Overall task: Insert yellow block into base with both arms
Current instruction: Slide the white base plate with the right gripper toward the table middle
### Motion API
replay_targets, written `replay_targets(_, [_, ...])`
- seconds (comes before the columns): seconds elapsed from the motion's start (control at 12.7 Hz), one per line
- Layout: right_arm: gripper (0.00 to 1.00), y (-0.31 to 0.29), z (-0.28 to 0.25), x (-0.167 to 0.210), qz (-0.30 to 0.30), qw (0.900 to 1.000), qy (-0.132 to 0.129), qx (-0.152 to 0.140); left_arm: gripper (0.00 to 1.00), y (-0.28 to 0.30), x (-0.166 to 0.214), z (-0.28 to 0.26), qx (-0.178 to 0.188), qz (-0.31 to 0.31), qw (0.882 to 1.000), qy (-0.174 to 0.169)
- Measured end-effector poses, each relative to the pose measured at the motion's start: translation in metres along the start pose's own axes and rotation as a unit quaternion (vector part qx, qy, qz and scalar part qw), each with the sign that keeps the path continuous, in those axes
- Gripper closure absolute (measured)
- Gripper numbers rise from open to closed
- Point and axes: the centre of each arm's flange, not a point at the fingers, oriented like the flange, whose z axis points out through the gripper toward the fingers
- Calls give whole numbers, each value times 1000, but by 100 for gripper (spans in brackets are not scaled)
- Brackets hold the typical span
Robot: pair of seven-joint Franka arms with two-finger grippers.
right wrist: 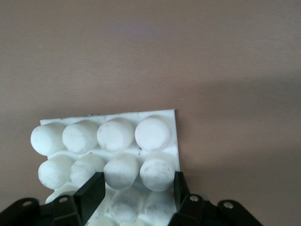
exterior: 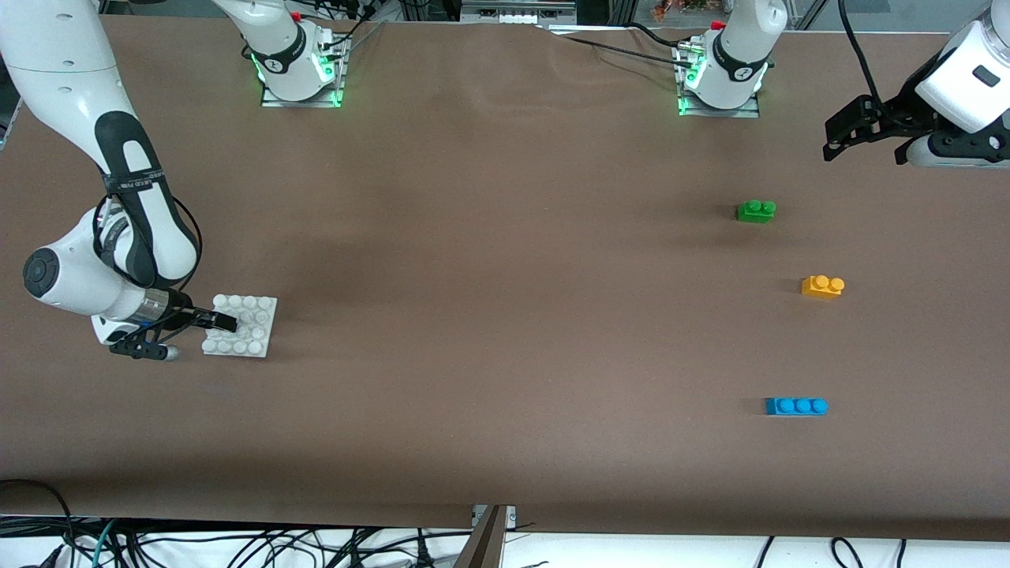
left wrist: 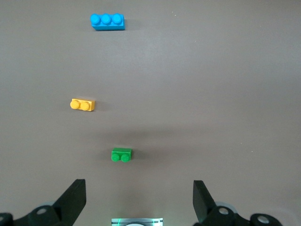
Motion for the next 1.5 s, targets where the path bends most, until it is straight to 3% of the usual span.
replay_targets(1.5, [35,-125,22,0,2,1000,-10,8,0,0,0,0,0,0,1000,0])
